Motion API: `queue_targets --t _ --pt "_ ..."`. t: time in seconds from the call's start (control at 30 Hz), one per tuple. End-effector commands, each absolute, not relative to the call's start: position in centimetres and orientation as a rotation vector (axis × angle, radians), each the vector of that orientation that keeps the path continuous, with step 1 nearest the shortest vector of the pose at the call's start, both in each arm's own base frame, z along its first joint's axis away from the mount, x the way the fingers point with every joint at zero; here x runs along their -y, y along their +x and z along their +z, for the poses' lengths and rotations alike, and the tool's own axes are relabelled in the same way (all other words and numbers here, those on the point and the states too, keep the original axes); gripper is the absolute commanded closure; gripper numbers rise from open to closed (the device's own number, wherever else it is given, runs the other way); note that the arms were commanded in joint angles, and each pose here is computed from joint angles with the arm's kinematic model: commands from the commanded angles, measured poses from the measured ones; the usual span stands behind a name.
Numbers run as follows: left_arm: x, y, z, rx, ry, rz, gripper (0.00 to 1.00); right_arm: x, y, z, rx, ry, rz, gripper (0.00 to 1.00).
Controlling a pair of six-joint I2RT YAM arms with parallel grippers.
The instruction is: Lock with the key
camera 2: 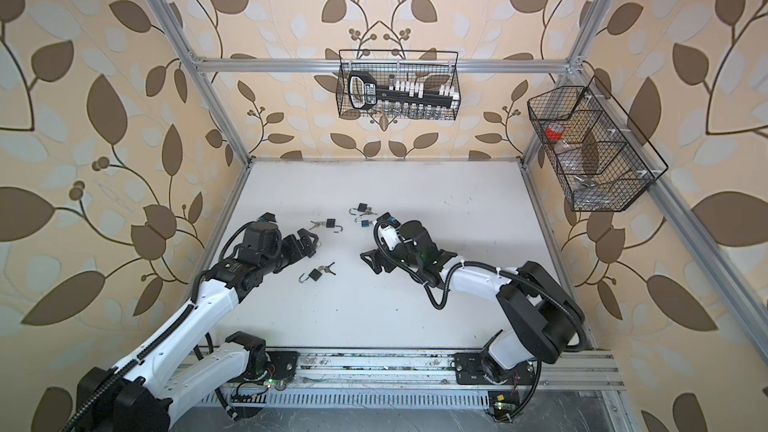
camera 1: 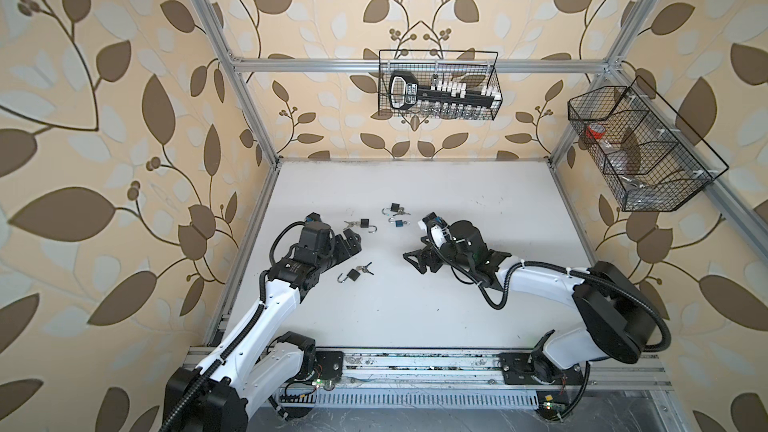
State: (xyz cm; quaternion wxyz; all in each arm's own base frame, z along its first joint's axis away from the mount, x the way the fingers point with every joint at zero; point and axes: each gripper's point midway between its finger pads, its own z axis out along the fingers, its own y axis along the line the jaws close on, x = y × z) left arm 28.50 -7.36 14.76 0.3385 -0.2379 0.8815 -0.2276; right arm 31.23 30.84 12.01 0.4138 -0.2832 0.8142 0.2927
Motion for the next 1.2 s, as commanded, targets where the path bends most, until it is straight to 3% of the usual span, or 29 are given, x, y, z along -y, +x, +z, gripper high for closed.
queue_targets --t 0.0,0.17,0.27,0.47,0.8,1.17 --pt "6.6 27.6 14.9 -2.31 -0.668 -0.635 0.01 -31.0 35.1 11.9 -2.052 -0.689 0.56 0.13" --pt "6.8 27.2 15.7 -2.303 -0.63 -0.674 0.01 -32.7 37.3 7.8 -2.192 -0.912 0.426 0.23" --pt "8.8 27.8 17.7 -2.229 -0.516 -0.844 0.01 -33.1 38.6 6.4 -2.227 -1.033 0.386 0.26" --pt "11.0 29.2 19.7 -2.165 -0.404 -1.012 0.01 -33.5 41.7 6.7 -2.227 -1.061 0.489 0.28" --pt "11.2 29.6 19.8 -2.173 -0.399 -1.026 0.01 -35.2 44.0 4.8 -2.276 -1.134 0.571 0.35" --pt "10.7 29.1 20.2 -2.138 -0.412 -1.008 0.01 -35.6 46.0 2.8 -2.345 -1.14 0.518 0.35"
